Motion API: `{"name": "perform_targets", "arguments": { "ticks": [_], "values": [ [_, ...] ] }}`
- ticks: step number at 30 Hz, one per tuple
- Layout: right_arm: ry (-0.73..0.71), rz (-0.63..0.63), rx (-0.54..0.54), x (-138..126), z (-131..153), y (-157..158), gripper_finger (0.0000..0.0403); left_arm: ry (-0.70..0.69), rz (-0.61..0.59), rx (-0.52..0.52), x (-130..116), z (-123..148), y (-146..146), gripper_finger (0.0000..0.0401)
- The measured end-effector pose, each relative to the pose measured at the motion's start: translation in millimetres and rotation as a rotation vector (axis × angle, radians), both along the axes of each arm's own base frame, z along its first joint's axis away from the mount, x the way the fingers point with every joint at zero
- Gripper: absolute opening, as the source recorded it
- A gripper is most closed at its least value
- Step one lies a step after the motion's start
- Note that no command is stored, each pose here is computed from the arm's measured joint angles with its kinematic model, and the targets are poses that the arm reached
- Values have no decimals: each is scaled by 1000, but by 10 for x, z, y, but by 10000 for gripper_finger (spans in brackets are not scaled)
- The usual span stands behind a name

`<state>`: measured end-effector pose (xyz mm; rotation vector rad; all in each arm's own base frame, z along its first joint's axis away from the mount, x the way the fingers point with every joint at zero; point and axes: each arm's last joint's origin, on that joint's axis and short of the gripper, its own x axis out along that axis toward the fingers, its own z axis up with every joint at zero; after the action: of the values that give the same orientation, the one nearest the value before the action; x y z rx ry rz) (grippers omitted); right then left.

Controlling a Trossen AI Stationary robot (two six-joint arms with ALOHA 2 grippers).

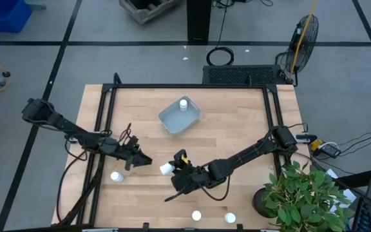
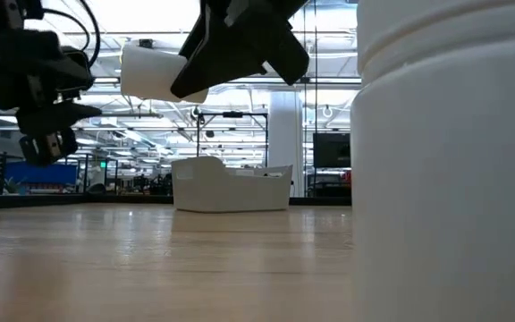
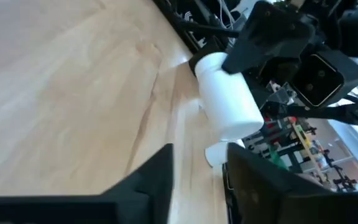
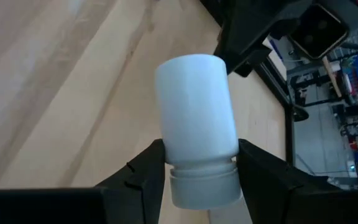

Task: Pick and place pill bottles into a basket
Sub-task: Put the white medicine bottle into the gray bin

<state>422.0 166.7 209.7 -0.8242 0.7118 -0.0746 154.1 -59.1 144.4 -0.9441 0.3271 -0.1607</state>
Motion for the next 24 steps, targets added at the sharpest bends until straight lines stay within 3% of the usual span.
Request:
{"name": "perform_targets", "arguments": {
  "ticks": [6,11,18,24],
  "values": [
    [-1,34,40,26,5,-15,162,6,-50,33,365,178,-159,255],
    [7,41,36,13,0,3,159,36,-117,52,649,225,-257,293],
    [10,52,30,-12,-2,58,160,129,-184,6,915,108,-369,304],
    [81,47,10,-71,-55,59,164,164,-222,3,1012,32,-416,266]
  ]
}}
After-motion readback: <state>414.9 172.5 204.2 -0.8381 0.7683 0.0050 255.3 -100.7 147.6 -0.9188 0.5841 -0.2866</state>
